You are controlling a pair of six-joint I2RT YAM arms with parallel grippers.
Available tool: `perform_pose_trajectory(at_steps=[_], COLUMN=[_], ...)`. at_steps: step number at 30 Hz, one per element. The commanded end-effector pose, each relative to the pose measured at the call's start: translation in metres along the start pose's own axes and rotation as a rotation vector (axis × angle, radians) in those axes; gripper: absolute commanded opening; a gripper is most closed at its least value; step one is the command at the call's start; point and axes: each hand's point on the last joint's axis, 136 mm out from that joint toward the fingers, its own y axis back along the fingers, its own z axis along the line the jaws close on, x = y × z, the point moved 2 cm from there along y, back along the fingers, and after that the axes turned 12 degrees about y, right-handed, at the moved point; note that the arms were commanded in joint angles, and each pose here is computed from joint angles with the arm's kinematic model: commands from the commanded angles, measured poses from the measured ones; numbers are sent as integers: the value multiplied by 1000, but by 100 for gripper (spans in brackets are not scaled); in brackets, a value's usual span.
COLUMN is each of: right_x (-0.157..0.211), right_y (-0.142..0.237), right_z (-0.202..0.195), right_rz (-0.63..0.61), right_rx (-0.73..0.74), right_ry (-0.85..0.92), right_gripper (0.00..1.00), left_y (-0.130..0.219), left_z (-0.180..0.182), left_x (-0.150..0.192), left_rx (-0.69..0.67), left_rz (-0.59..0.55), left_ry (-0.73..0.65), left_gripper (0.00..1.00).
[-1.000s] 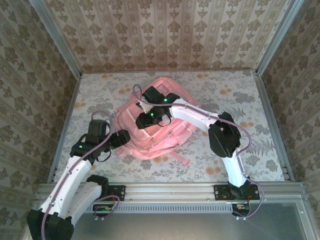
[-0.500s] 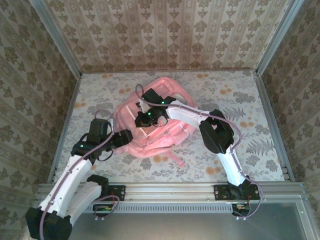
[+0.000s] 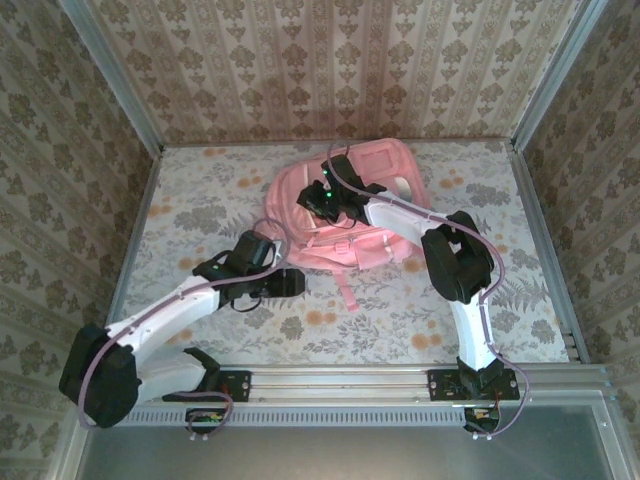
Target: Pack the student bag
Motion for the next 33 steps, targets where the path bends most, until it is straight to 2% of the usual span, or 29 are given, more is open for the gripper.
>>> perform_pose_trajectory(at_steps=[1, 4, 9, 12, 15, 17, 20, 23, 27, 30, 33], right_x=[-11, -16, -16, -2, 21, 41, 65, 78, 85, 84, 79], right_y=[27, 64, 139, 177, 200, 200, 188, 170, 154, 140, 130], right_z=[24, 14, -6, -34, -73, -96, -114, -123, -134, -145, -152], right_rz=[-43, -87, -179, -252, -284, -285, -255, -225, -206, -208, -209], right_rx=[34, 166, 302, 327, 287, 238, 164, 108, 107, 129, 133], right_ry=[87, 202, 276, 208, 31, -91, -215, -301, -349, -356, -369], right_gripper=[54, 62, 66, 60, 53, 53, 59, 62, 63, 57, 39], left_y=[-2, -11, -26, -34, -42, -48, -53, -57, -56, -55, -57], left_z=[-30, -40, -54, -62, -67, -69, -72, -73, -71, -71, -72], left_x=[-15, -14, -15, -18, -22, -24, -27, -28, -31, -32, -33], left_rx=[57, 55, 78, 106, 128, 141, 157, 157, 160, 163, 162], left_rz=[-32, -12, 13, 20, 20, 22, 25, 25, 14, 13, 16], left_ry=[-85, -116, -122, -94, -62, -40, -21, -14, 6, 15, 12], left_gripper=[71, 70, 67, 64, 61, 59, 58, 56, 55, 54, 52])
